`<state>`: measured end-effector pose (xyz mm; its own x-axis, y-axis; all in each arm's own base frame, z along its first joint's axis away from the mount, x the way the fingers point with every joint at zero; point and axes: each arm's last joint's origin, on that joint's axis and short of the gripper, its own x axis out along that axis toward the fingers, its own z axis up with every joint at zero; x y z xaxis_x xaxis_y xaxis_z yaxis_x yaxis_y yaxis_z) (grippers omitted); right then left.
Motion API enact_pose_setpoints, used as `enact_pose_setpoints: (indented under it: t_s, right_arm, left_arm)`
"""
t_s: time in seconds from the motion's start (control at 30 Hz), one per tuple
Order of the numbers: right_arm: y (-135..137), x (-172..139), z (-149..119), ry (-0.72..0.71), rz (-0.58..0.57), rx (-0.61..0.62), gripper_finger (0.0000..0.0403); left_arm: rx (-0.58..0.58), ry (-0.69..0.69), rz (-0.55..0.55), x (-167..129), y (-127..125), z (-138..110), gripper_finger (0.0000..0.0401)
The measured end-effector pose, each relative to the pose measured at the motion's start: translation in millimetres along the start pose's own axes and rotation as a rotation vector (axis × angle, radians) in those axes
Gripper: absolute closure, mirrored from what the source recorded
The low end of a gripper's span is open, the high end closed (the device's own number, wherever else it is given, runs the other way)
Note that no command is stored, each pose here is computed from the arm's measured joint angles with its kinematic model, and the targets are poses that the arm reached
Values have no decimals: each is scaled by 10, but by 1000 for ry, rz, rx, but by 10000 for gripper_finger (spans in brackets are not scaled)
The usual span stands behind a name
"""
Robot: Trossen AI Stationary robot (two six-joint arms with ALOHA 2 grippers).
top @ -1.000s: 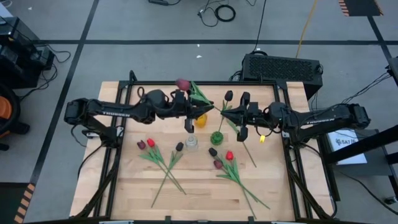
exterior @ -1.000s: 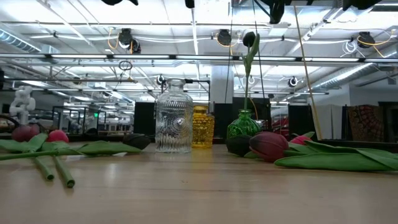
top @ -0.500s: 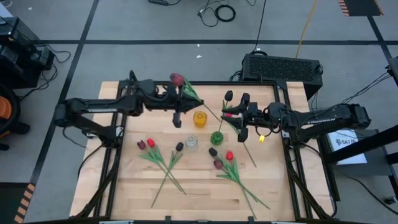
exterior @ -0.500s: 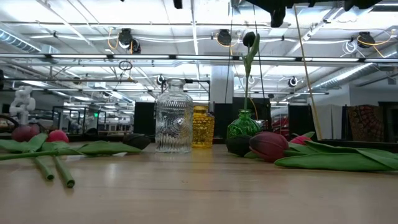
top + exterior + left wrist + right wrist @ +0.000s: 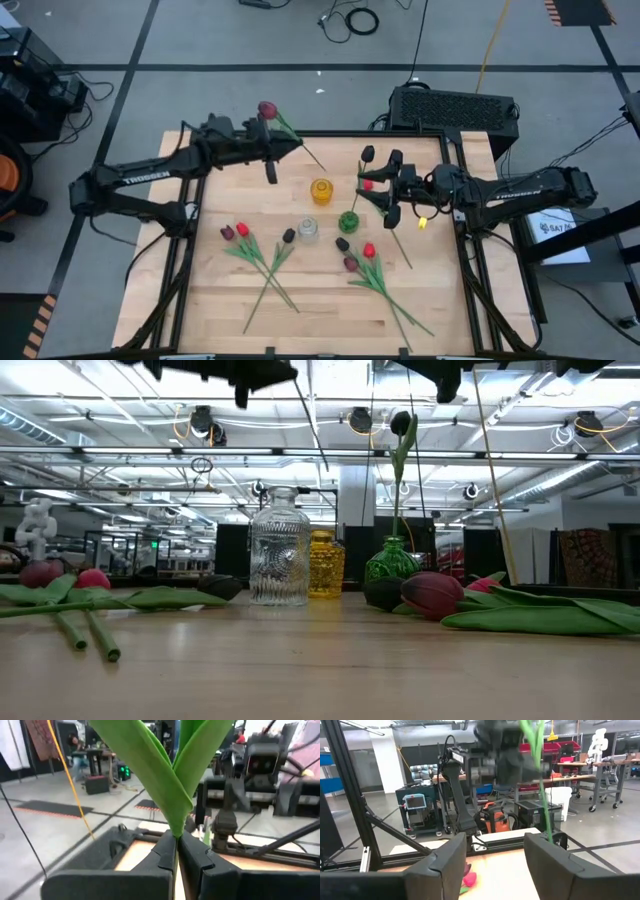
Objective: Sort flowers into vase by color
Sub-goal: Put the top right pink flower in the yellow flower vase
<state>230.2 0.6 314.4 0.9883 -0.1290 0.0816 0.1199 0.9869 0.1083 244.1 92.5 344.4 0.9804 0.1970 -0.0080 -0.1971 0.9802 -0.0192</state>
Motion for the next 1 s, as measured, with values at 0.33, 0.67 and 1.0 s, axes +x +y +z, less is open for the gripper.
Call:
enact_pose_setpoints:
  t_s: [0.33,0.67,1.0]
  right_arm:
    - [51,-16,6,-3,23,-34,211]
    - [50,-16,6,-3,23,-34,211]
    - [59,-17,4,-2,26,-28,211]
  left_arm:
    - [-111,21,36,-19,115,-582,389]
    - [-124,65,-6,17,109,-647,389]
    - [-162,141,-6,215,140,-908,389]
